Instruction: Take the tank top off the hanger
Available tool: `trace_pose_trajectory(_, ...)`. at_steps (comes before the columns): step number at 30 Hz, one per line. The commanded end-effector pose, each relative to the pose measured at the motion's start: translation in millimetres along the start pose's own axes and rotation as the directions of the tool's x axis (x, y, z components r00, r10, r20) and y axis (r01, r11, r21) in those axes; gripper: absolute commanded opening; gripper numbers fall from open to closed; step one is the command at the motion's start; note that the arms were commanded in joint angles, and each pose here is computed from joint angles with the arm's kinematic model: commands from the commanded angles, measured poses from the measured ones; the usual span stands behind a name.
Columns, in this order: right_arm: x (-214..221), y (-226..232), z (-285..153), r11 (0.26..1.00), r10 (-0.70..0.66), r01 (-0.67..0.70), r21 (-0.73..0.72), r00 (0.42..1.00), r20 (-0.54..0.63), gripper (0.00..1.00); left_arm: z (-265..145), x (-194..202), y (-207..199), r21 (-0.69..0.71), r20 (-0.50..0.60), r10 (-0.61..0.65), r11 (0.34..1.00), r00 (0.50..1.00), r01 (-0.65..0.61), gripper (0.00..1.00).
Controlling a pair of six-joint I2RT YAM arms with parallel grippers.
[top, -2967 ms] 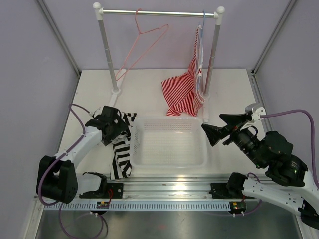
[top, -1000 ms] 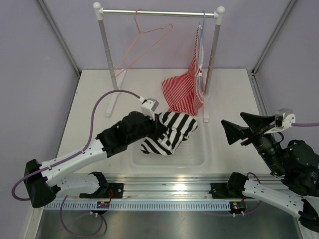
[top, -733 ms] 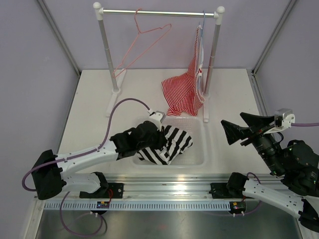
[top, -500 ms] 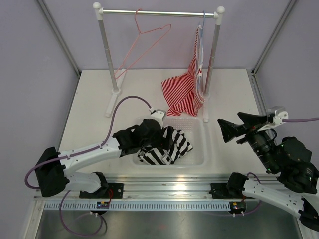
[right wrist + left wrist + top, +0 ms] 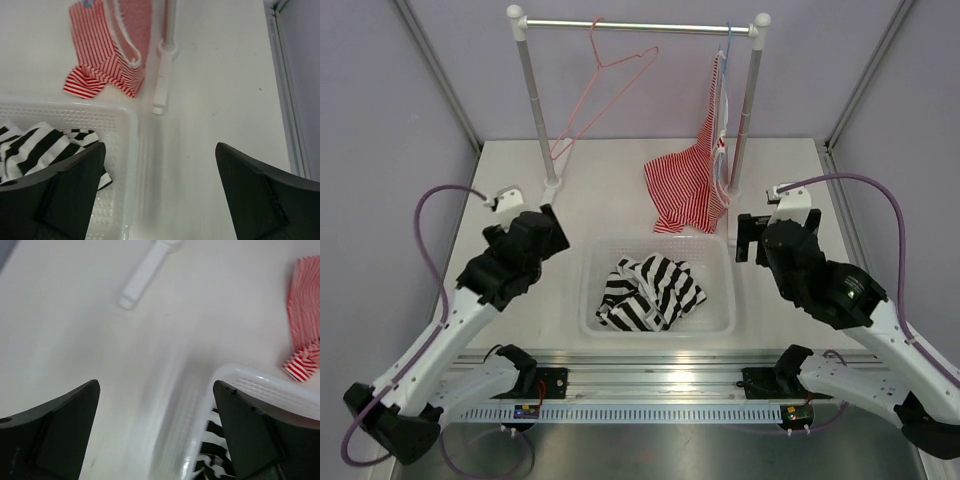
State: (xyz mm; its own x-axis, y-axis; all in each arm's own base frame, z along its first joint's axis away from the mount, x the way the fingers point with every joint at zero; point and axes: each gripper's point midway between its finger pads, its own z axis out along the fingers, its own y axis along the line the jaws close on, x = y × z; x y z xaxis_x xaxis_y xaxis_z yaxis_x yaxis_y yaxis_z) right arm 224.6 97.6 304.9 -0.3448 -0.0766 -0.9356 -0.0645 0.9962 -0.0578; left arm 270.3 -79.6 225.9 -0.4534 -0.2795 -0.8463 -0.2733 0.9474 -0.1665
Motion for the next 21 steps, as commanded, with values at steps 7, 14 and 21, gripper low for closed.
trace_pose_trajectory(7,25.7,-44.7,19.8,0.984,0.141,-0.124,0.13,0.982,-0.129,1.0,-60.5,-8.4,92.9,-0.144,0.036,0.034,0.989,0.999,-0.029,0.99)
trace_pose_trajectory(14,29.6,-83.9,-19.8,0.959,0.197,-0.189,0.213,0.98,-0.019,0.99,-73.6,-12.1,112.7,-0.114,0.153,0.043,0.993,0.987,-0.025,0.99)
trace_pose_trajectory(21,6.8,-98.4,-69.0,0.962,0.244,-0.258,0.085,0.958,0.147,0.99,-74.8,-14.8,106.0,-0.052,0.194,0.005,0.999,0.981,0.006,0.99)
